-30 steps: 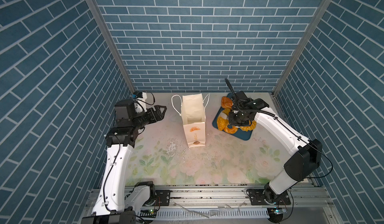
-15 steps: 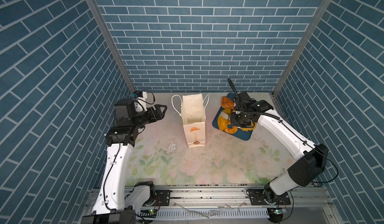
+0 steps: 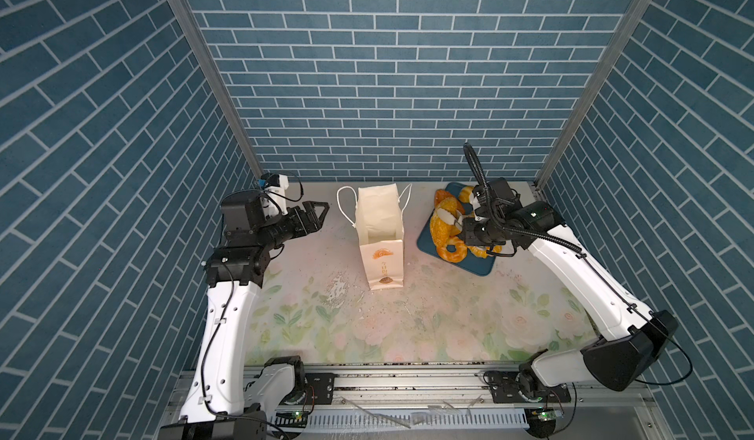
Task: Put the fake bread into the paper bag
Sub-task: 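Lift the orange bun in the tongs with the right gripper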
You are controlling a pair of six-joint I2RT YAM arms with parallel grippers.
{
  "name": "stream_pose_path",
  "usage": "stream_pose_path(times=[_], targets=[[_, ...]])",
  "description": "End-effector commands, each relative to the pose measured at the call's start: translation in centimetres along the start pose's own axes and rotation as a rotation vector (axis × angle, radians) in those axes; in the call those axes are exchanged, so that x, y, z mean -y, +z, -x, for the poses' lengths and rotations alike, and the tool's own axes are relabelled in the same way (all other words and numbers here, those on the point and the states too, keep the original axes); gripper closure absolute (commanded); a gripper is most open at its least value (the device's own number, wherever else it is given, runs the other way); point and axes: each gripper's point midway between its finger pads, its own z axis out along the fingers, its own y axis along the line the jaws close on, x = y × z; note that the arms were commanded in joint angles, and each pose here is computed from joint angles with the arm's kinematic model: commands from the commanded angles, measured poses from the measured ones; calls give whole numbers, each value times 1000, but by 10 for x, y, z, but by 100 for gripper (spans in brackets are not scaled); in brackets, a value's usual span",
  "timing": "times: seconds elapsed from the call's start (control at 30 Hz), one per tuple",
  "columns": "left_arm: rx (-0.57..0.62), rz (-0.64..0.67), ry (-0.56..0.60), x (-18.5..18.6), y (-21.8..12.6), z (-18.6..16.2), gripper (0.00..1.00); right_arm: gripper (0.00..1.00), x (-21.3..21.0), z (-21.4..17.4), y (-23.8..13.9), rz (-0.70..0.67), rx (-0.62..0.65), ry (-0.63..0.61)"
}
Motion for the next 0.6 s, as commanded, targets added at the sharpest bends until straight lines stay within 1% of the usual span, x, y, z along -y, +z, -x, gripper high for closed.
stream_pose_path(times=[0.0,0.27,0.43,0.57], targets=[[28,-67,34,19,-5,11,13,94,-4,30,-47,26,163,-49],[-3,-156,59,38,8,7,13,95,-25,65,-102,105,293,-124],[-38,-156,60,37,20,0,15,96,-51,88,-134,169,369,-212],[-45,-142,37,31,30,-4,18,96,-76,102,-160,223,417,-290]])
